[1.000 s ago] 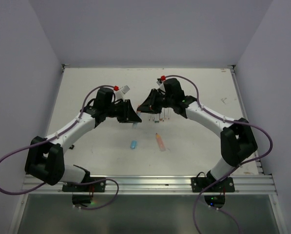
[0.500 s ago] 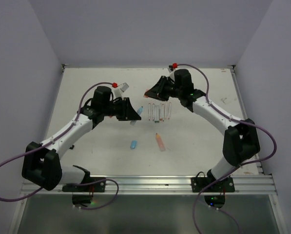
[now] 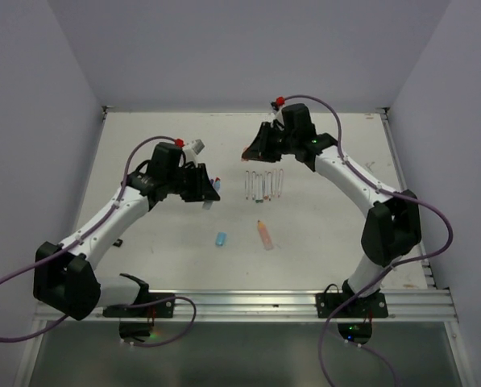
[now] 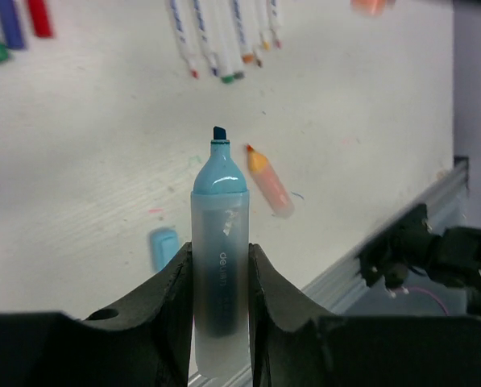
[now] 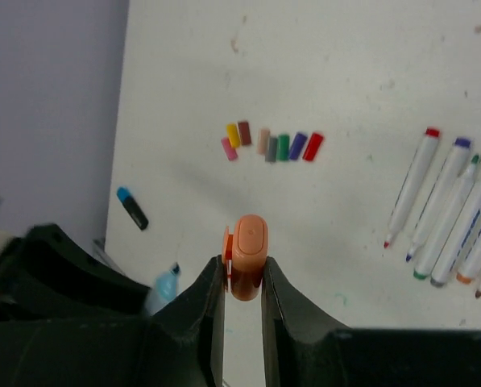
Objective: Open the pen caps
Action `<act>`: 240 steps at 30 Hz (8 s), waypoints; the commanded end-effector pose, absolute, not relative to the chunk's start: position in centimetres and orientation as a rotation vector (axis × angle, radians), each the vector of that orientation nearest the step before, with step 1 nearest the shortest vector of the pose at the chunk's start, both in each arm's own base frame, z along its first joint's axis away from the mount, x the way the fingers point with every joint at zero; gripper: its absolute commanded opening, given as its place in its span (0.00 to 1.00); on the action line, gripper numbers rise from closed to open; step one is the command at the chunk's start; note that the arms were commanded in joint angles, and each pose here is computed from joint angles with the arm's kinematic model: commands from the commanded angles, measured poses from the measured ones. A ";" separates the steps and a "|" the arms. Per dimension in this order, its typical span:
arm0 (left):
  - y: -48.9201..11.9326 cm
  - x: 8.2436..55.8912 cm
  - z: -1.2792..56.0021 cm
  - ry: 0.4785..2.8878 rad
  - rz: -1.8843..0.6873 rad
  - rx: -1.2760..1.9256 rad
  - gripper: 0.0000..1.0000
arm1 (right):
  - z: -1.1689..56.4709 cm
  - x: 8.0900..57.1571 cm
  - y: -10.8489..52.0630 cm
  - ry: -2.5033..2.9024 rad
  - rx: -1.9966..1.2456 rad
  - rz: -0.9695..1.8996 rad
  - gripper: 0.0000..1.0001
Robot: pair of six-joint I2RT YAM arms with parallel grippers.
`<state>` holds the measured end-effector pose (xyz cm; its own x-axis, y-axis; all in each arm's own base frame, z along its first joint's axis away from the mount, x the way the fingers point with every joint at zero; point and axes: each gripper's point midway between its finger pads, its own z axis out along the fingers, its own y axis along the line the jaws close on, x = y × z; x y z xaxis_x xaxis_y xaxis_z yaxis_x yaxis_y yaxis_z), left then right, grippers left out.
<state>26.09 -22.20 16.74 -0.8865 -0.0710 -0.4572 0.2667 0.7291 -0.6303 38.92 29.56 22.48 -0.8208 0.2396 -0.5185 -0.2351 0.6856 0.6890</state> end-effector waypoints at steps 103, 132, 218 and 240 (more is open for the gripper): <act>-35.1 22.9 6.0 2.770 -0.990 -0.385 0.00 | 19.4 27.8 18.5 2.592 0.186 0.864 0.57; -34.4 23.6 7.2 2.662 -0.867 -0.264 0.87 | 19.0 26.5 20.6 2.621 0.087 0.925 0.56; 10.2 22.1 -0.6 2.263 0.242 -1.724 0.00 | 16.4 25.3 25.5 2.763 -0.058 0.919 0.56; -17.5 28.4 15.1 2.468 -0.912 0.001 0.00 | 20.7 30.7 31.2 2.658 -0.102 1.261 0.56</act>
